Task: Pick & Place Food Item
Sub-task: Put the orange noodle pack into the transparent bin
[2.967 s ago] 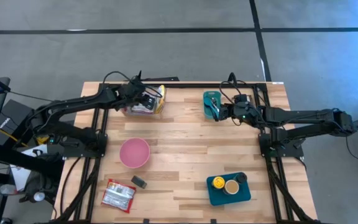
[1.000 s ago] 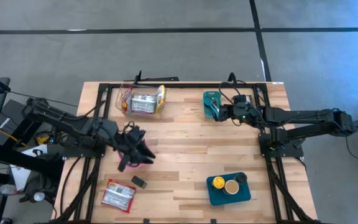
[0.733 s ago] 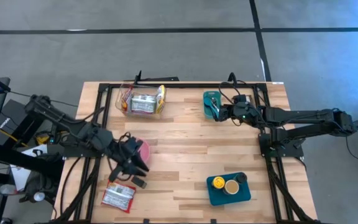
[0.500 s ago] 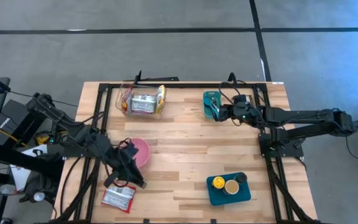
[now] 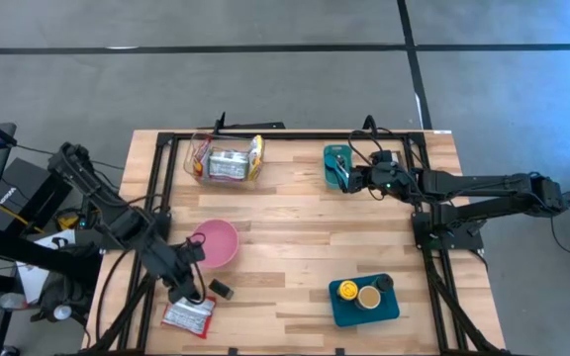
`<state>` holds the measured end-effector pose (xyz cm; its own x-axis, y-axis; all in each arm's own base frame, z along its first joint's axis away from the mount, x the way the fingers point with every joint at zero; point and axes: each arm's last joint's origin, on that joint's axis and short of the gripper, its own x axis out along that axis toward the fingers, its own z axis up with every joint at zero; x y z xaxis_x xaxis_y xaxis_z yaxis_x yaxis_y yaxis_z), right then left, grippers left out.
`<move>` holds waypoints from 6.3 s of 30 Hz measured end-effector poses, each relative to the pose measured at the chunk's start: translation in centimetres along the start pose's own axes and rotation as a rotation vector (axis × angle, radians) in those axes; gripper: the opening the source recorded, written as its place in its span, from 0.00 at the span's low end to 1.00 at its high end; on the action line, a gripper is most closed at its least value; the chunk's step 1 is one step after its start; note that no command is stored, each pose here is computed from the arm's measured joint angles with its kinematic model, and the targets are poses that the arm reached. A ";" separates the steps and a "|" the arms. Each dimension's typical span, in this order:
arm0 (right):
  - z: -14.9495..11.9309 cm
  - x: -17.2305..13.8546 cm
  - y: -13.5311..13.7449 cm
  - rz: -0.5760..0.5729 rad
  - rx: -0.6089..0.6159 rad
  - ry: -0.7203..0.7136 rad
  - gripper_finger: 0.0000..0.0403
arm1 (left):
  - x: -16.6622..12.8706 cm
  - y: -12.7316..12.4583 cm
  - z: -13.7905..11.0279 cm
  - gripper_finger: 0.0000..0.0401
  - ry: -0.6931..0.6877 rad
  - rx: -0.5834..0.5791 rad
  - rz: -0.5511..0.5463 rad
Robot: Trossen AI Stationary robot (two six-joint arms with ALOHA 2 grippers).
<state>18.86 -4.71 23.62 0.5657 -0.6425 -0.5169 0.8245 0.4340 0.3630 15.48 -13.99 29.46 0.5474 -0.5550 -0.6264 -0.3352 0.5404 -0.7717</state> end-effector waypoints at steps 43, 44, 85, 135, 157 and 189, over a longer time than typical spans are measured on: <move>0.0 0.0 0.0 -0.001 -0.003 0.000 0.28 | 7.9 4.5 -6.0 0.07 0.225 0.004 0.635; 0.0 0.0 0.0 -0.001 -0.003 0.000 0.28 | 7.9 4.6 -6.0 0.09 0.204 0.013 0.643; 0.0 0.0 0.0 0.000 0.001 -0.001 0.28 | 10.2 7.9 -6.5 0.56 0.287 0.471 0.416; 0.0 0.0 0.0 -0.003 0.001 -0.004 0.28 | 10.5 7.2 -6.5 0.00 0.288 0.464 0.329; 0.0 0.0 0.0 -0.002 0.001 -0.005 0.28 | 8.8 6.2 -6.5 0.00 0.300 0.042 0.303; 0.0 0.0 0.0 -0.003 -0.009 -0.003 0.28 | 9.1 10.0 -7.5 0.54 0.226 -0.319 0.415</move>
<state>18.84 -4.72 23.62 0.5632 -0.6456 -0.5157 0.8263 0.4377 0.3544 11.37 -18.37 15.27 0.1547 -0.4777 -0.8648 -0.7209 0.5439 -0.4294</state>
